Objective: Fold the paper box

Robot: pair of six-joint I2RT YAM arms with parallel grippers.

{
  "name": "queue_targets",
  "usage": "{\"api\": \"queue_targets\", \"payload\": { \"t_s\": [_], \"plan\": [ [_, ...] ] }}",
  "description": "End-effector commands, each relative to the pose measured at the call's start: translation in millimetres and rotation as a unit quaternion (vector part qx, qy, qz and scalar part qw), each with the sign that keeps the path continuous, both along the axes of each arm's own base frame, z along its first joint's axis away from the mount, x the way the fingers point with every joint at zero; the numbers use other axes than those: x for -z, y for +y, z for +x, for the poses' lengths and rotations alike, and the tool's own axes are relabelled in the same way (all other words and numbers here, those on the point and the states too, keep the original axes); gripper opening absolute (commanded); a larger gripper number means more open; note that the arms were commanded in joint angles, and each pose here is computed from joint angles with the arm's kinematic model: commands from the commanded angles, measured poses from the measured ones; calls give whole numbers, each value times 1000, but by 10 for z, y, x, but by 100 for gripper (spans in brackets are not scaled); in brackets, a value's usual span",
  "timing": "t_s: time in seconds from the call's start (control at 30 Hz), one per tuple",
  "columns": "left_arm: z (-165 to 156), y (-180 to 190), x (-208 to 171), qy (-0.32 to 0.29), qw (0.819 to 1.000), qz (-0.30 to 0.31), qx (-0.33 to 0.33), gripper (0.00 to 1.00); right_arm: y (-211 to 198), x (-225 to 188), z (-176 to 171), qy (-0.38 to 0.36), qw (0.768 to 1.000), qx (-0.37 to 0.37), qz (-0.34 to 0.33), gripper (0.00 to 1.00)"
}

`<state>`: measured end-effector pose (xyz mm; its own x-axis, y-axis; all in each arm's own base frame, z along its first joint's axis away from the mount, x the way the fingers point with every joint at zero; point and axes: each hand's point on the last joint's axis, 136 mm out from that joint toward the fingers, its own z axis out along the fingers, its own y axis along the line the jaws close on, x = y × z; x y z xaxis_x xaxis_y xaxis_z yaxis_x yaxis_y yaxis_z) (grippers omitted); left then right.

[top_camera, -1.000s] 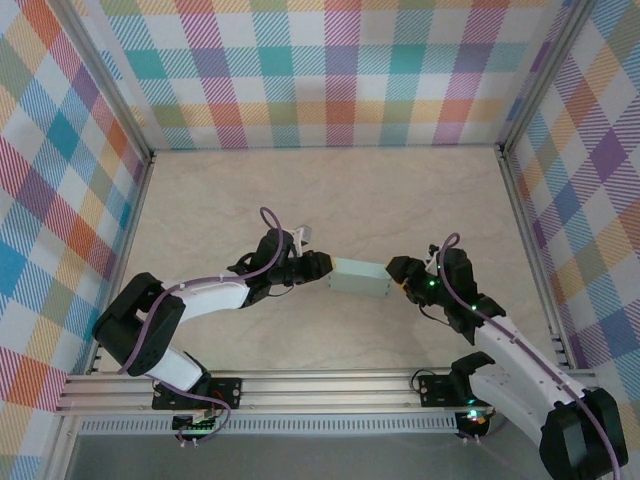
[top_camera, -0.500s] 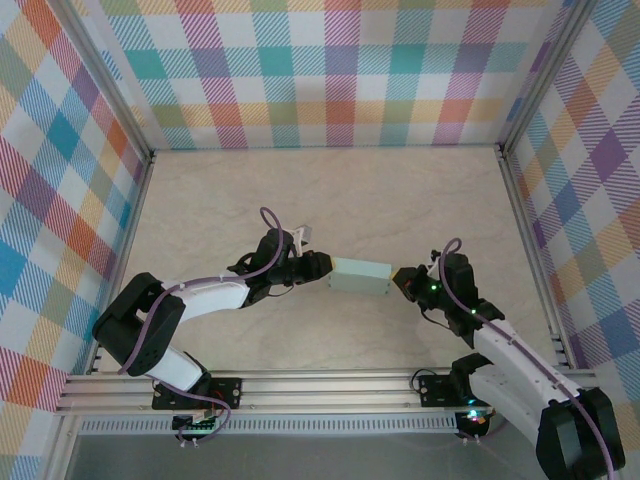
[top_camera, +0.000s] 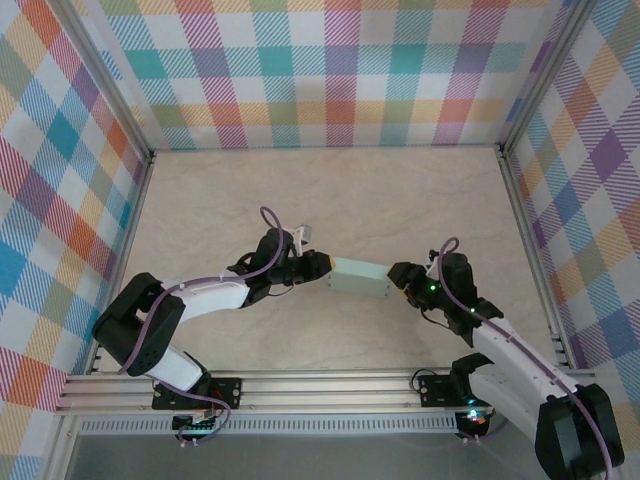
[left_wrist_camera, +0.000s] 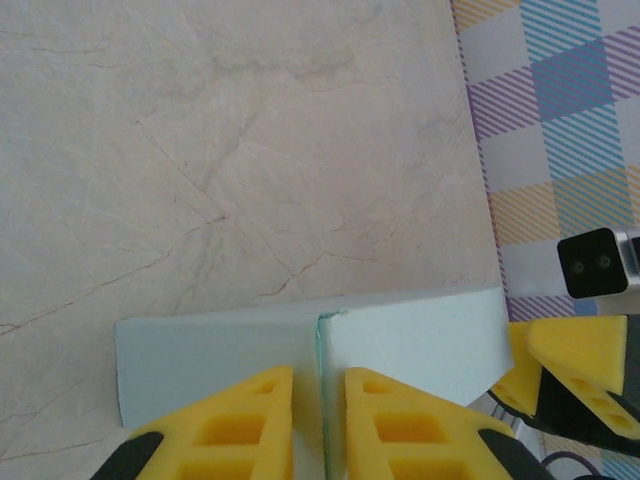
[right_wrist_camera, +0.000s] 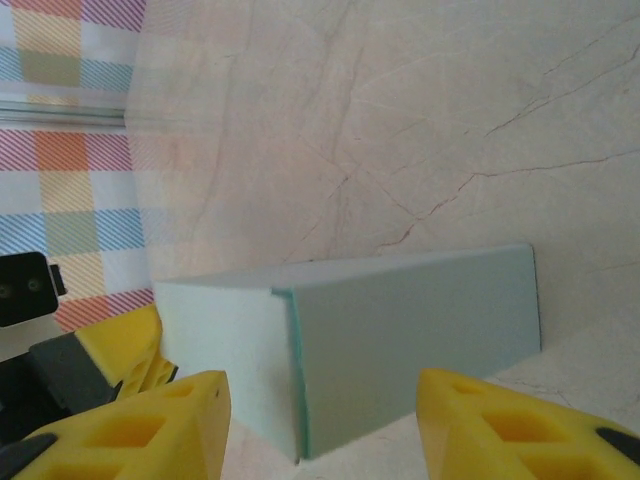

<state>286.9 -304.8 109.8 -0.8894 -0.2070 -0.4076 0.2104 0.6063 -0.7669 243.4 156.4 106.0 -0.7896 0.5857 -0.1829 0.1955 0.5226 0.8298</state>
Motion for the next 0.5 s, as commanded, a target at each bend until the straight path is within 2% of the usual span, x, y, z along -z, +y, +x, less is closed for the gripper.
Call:
{"api": "queue_targets", "payload": {
  "t_s": [0.0,0.03,0.17,0.2,0.23,0.33,0.4,0.47],
  "plan": [
    [-365,352,811,109,987,114,-4,15,55,-22,97,-15,1000,-15,-3,51],
    [-364,349,800,109,988,111,-5,16,71,8,101,-11,1000,-18,-1,49],
    [-368,354,784,107,988,109,-5,17,16,145,73,6,1000,-6,-14,26],
    [-373,358,795,107,988,109,-4,14,-6,175,58,10,1000,-2,-19,21],
    [-372,345,789,103,989,105,-2,6,-21,188,49,10,1000,0,-21,20],
    [-386,342,815,101,990,101,0,0,-34,190,41,10,1000,2,-23,19],
    [-375,337,806,99,990,101,0,0,-29,175,50,7,1000,1,-22,14],
    [-358,330,785,97,990,102,1,1,-19,149,63,4,1000,-2,-23,14]
  ]
}}
